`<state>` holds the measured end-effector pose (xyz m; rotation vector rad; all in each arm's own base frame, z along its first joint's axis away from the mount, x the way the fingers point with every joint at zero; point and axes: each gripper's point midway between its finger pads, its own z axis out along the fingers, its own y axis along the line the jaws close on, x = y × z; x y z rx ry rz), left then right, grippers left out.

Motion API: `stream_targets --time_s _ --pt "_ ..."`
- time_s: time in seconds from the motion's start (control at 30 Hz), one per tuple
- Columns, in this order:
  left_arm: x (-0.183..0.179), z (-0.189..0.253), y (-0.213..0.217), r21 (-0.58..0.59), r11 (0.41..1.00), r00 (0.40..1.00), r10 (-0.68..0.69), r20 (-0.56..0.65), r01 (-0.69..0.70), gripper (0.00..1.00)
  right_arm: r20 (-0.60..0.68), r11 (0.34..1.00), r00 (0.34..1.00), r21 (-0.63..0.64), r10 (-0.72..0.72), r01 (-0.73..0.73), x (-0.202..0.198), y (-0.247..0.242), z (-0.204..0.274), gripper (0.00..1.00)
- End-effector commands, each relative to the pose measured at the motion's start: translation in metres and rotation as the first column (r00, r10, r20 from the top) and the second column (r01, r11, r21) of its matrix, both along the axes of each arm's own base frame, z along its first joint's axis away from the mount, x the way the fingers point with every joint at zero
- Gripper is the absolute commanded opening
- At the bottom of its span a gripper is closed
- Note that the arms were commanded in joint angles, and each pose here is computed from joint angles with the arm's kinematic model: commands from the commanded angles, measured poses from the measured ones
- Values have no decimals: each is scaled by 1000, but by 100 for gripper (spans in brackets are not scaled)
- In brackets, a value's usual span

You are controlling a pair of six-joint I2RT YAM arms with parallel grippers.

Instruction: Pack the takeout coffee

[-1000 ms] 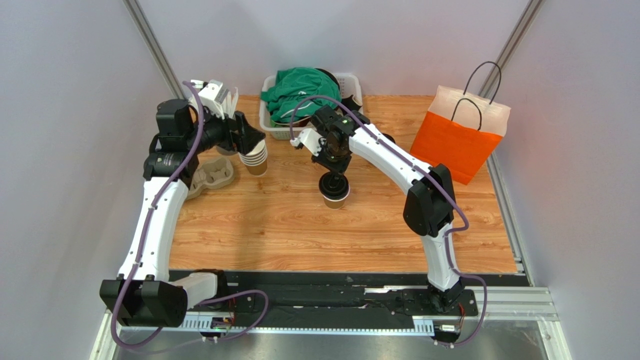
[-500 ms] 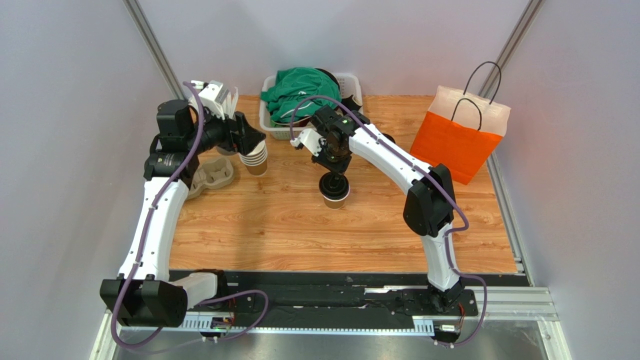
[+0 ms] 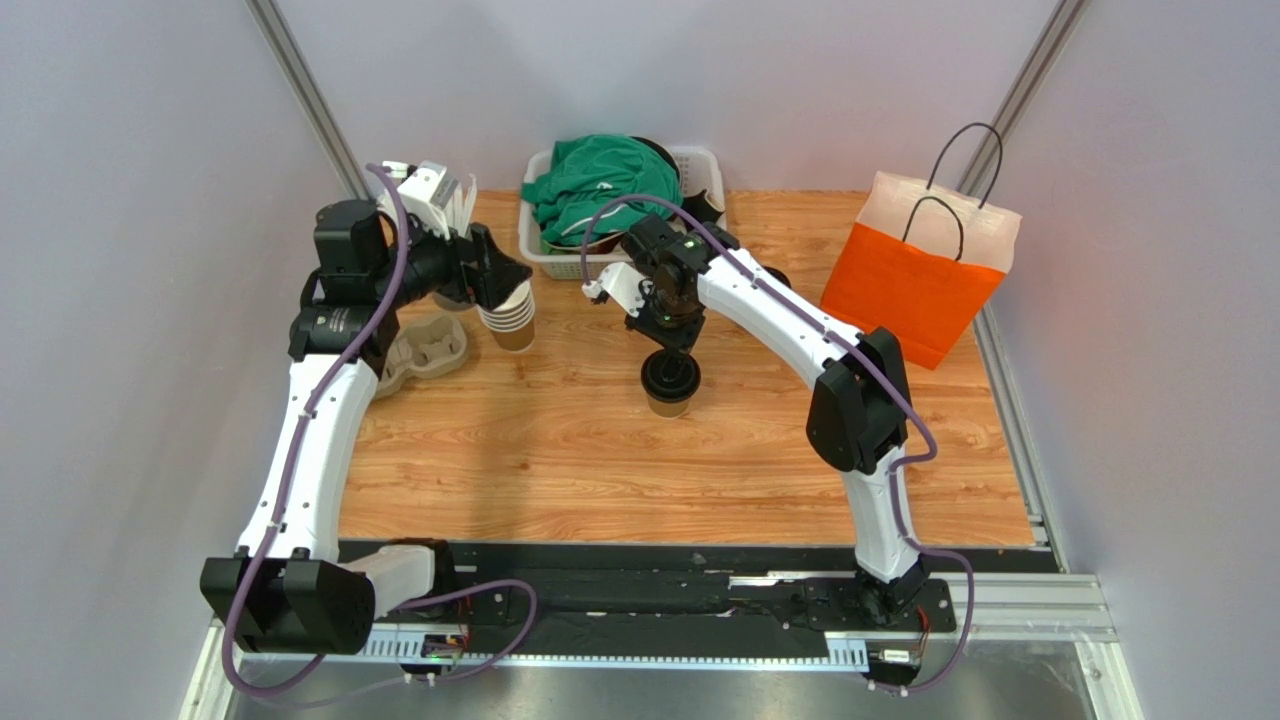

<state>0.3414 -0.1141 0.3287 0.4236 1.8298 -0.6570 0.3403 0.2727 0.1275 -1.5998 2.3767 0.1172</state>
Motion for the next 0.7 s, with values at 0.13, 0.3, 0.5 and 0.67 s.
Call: stream_targets --time_s 0.13,0.3,0.5,0.67 --pt "-1 11 -4 -17 1000 999 -20 43 21 99 24 1000 1000 17 15 -16 -1 4 6 9" --pt "-1 9 -5 -23 999 999 -28 36 29 99 44 999 999 28 17 -18 1 6 11 17" --pt "0 8 -7 -29 999 999 -37 28 38 99 102 997 995 81 9 -17 4 10 36 29" --pt "0 8 -8 -32 998 999 -47 22 48 99 163 991 987 134 -1 -22 2 7 70 38"
